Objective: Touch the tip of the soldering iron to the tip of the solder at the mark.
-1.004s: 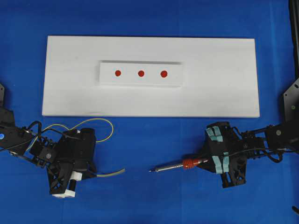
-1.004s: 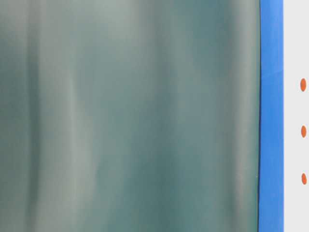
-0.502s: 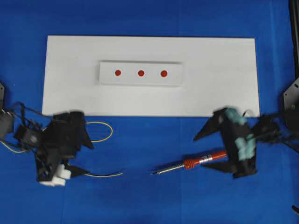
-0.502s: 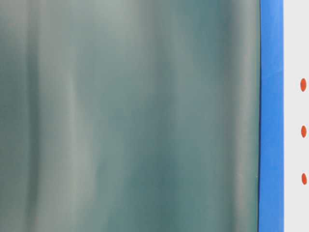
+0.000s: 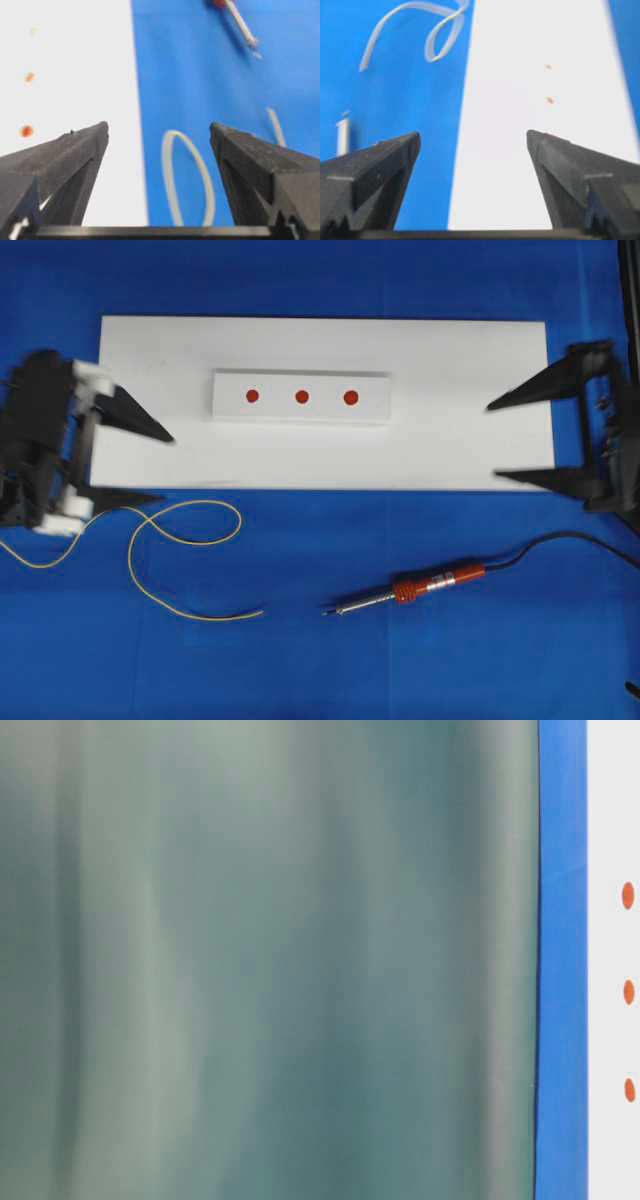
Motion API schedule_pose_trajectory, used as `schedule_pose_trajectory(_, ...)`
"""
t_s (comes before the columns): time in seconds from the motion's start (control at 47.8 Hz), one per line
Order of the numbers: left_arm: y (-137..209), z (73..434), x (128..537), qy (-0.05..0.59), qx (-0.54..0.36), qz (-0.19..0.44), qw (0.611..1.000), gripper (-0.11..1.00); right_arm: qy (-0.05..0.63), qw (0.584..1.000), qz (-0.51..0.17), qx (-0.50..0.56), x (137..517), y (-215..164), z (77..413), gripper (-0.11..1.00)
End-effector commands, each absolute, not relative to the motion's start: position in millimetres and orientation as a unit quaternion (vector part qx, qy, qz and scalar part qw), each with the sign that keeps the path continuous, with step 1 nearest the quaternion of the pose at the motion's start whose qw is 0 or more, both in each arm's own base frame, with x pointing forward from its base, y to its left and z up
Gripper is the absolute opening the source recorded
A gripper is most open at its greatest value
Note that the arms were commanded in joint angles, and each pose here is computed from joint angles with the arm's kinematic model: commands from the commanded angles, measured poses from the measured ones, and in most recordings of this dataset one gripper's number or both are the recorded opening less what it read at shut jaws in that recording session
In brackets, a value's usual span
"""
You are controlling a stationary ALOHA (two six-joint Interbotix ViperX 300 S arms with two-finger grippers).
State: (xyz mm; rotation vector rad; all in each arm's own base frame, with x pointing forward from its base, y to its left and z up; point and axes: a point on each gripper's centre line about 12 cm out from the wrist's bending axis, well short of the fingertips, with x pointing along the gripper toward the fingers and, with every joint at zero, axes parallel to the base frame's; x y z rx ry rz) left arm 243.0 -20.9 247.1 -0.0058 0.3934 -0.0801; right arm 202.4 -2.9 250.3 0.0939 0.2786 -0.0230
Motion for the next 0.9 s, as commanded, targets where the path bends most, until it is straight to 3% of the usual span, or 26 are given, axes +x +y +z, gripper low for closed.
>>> schedule_pose_trajectory(0.0,-12.4,260.2,230.6,0.154,0.003,-0.026,0.988,0.76,0.122,0.991,-0.034,0.045,192.5,-12.2,255.0,0.85)
schedule_pose_trajectory(0.397,-0.8,243.1,169.0,0.077,0.008,-0.003,0.997,0.76,0.143,0.987,-0.061,0.053,178.2,-20.9,230.5,0.85)
schedule_pose_trajectory(0.878,-0.7,230.0,157.5,0.075,0.002,-0.002,0.997,0.76,0.143,0.985,-0.070,0.065,181.4,-22.8,221.4,0.85)
